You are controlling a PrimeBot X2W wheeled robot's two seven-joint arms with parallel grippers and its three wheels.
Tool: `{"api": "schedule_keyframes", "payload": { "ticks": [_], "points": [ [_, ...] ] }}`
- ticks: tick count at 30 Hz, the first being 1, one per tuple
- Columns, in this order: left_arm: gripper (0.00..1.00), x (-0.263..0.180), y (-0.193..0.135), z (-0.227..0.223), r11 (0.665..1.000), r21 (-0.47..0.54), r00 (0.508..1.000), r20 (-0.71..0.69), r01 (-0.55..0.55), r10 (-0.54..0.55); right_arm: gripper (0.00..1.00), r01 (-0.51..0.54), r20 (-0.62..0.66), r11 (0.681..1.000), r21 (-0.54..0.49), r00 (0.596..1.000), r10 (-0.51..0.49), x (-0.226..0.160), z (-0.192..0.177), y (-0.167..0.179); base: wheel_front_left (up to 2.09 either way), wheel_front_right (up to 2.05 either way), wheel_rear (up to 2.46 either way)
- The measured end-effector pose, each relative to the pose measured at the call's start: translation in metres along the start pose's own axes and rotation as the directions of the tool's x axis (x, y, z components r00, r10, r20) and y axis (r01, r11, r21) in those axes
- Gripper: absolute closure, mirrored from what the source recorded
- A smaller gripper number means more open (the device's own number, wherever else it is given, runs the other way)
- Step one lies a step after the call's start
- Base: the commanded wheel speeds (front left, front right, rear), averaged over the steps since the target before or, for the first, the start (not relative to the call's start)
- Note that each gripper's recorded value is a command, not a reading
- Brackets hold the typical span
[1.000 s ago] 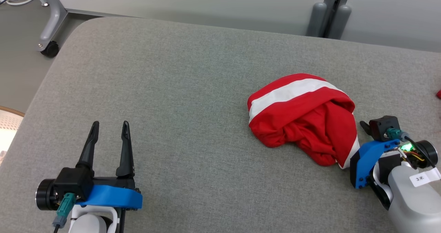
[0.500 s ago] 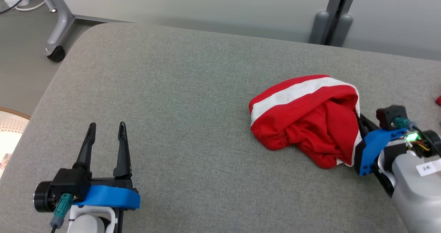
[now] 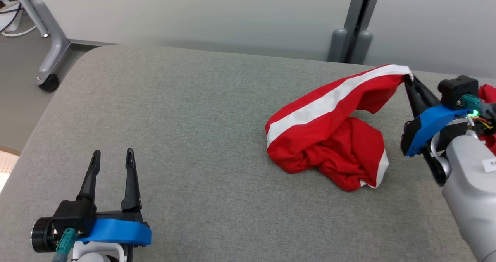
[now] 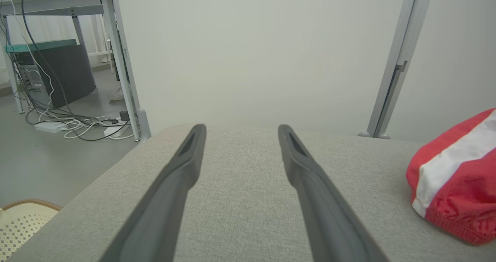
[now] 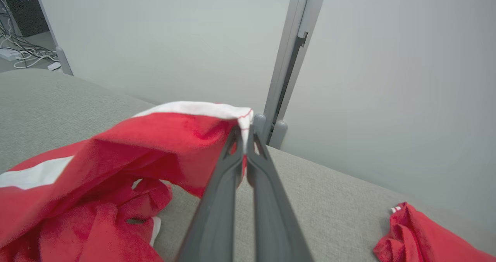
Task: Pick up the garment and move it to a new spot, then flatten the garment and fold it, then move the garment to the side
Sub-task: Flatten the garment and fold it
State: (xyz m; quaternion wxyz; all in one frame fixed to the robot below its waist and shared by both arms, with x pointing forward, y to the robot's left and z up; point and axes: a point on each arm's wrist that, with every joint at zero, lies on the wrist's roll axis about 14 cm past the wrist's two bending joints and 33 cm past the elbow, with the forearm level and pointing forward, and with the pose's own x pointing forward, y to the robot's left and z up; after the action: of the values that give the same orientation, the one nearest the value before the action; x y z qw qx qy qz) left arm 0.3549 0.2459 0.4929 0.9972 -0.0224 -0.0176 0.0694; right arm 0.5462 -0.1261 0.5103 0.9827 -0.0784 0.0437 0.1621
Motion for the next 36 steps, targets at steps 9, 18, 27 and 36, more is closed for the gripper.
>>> {"api": "schedule_keyframes", "payload": {
  "ticks": [9,18,27,36],
  "points": [
    [0.00,0.006,-0.028,-0.002,0.996,-0.003,0.996,0.001,0.087,-0.087,1.00,-0.026,0.073,0.999,0.021,0.997,0.024,-0.058,-0.006,0.013,0.00,0.00,0.00],
    [0.00,0.017,-0.062,0.005,0.983,-0.010,0.983,0.026,0.184,-0.184,1.00,0.017,-0.005,0.995,0.100,1.000,-0.017,-0.154,-0.065,0.027,0.00,0.00,0.00],
    [0.00,0.018,-0.073,0.005,0.977,-0.013,0.976,0.028,0.215,-0.215,1.00,0.048,-0.201,0.983,0.176,0.980,-0.012,-0.219,-0.123,0.055,0.00,0.00,0.00],
    [0.00,0.018,-0.075,0.003,0.975,-0.015,0.975,0.021,0.220,-0.219,0.00,0.087,-0.123,0.977,0.193,0.990,-0.064,-0.214,-0.102,0.046,0.00,0.00,0.00]
  ]
}}
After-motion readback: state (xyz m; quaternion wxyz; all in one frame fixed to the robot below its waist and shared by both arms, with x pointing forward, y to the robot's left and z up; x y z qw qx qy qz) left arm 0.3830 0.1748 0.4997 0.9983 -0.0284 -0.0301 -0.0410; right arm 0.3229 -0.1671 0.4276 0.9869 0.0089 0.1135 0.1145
